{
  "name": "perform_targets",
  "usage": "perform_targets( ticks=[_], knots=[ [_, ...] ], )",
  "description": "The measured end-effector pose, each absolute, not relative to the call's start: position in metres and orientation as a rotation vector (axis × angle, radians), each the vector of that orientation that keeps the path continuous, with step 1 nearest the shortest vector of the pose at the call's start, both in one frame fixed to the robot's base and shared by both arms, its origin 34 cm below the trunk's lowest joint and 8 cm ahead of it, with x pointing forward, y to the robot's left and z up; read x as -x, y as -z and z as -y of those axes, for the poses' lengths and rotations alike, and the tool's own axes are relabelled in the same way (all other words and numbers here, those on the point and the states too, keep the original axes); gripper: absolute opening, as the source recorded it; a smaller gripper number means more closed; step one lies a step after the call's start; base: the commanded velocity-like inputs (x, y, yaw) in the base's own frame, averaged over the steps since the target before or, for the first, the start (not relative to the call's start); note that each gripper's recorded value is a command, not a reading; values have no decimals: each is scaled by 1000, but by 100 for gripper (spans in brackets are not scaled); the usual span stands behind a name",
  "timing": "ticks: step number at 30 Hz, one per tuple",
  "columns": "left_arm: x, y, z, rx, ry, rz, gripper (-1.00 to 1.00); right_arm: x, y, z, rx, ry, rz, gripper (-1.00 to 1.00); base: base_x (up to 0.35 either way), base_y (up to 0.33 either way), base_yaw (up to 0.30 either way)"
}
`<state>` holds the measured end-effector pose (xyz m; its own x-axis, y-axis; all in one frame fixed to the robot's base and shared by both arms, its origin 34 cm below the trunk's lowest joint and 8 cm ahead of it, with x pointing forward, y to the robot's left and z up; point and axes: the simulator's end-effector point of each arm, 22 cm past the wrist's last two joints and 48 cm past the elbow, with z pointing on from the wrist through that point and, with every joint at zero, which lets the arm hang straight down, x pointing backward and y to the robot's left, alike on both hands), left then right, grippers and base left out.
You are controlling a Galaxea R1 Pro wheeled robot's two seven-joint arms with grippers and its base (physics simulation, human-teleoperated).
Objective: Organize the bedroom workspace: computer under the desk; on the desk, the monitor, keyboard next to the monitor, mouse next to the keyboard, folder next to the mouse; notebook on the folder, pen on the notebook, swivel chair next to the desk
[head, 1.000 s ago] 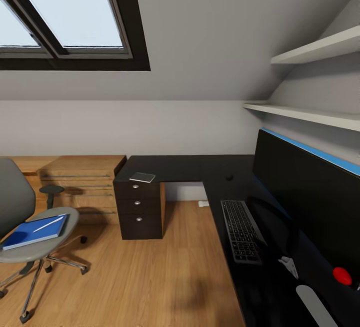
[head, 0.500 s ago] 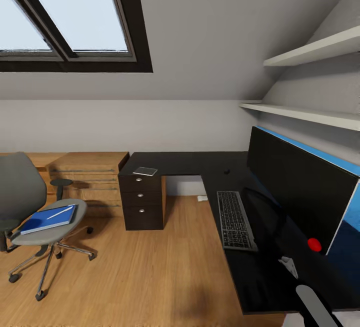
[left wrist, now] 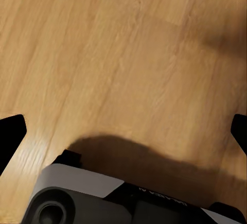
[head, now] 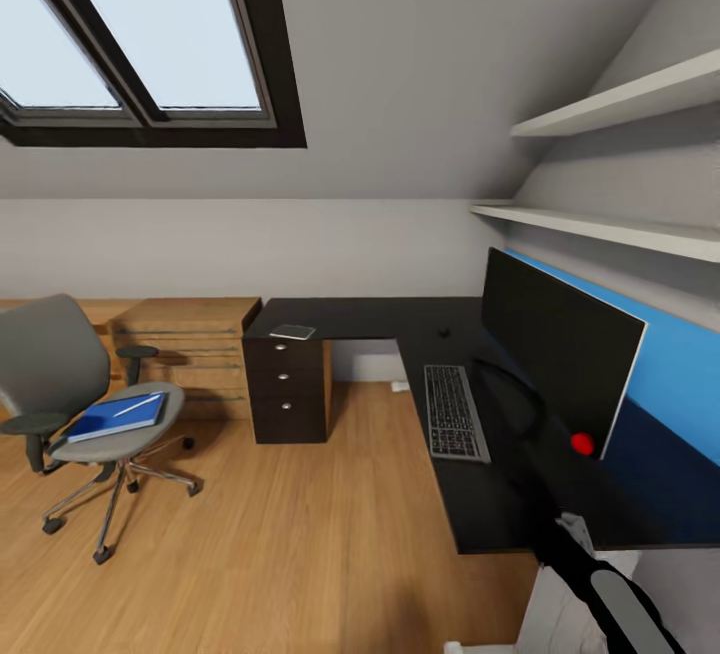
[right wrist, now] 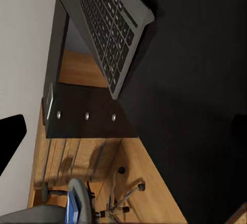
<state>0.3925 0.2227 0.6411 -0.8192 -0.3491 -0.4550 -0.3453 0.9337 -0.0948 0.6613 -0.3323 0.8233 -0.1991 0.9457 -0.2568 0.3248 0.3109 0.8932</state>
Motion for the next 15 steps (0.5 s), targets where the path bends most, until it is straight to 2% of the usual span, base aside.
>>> perform_targets(
  ticks=[15],
  knots=[
    [-392, -641, -224, 499, 6, -2611, 100, -662, -819, 324, -1049, -797, -1769, 100, -329, -72, 0]
  ],
)
